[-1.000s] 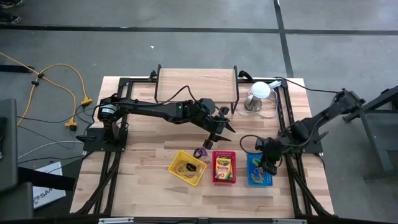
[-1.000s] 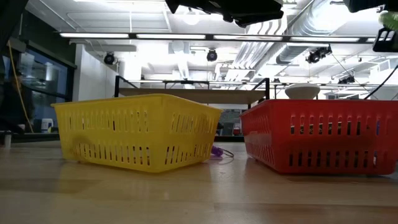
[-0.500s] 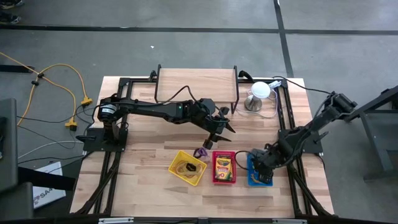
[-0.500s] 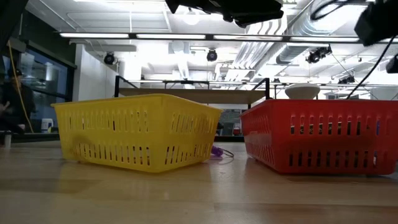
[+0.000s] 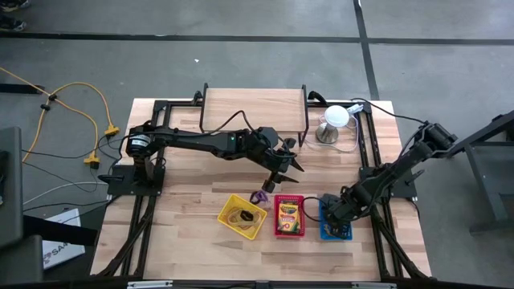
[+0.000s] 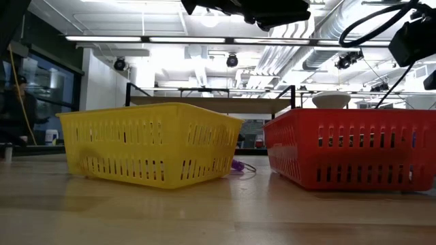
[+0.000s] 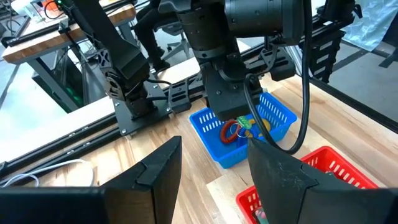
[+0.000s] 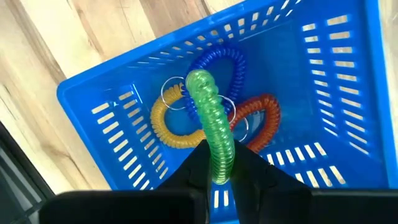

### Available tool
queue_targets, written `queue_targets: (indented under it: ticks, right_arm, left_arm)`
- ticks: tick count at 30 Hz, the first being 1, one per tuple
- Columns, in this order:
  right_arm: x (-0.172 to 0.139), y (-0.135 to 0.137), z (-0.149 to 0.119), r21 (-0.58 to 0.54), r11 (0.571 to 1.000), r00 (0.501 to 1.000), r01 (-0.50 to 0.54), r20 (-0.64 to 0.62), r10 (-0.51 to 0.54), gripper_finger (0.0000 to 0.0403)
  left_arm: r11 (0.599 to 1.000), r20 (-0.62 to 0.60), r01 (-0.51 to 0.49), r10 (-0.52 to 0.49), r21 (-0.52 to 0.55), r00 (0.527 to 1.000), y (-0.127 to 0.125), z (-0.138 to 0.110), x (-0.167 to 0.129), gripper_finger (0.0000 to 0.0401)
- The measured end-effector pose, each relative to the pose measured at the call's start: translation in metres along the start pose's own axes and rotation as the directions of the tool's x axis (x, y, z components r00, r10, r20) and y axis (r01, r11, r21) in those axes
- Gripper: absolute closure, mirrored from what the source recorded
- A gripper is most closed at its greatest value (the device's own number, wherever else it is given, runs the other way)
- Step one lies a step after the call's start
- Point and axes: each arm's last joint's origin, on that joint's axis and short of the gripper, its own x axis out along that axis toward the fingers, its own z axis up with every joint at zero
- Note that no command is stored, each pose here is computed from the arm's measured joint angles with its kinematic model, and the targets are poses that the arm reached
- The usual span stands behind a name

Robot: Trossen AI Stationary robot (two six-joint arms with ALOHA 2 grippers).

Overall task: Pick & Place Office Desk Supplies
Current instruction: Put the green spring keychain into the blue bin, then put the violet spring keychain into the blue bin

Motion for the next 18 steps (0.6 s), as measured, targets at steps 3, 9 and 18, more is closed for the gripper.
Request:
queue_targets:
  ticks: [3, 9, 18]
  right_arm:
    - [0.0, 0.0, 0.0, 0.0, 1.0, 1.0, 0.0, 0.0, 0.0, 0.0373]
    - [0.0, 0.0, 0.0, 0.0, 1.0, 1.0, 0.0, 0.001, 0.0, 0.0369]
    - [0.0, -0.0004, 0.0006, 0.002, 1.0, 1.0, 0.013, 0.022, -0.013, 0.0286]
  left_arm:
    - [1.0, 0.0, 0.0, 0.0, 0.0, 1.0, 0.0, -0.0001, 0.0, 0.0224]
    - [1.0, 0.0, 0.0, 0.0, 0.0, 1.0, 0.0, -0.0001, 0.0, 0.0224]
    - [1.0, 0.0, 0.0, 0.0, 0.0, 1.0, 0.0, -0.0001, 0.0, 0.0224]
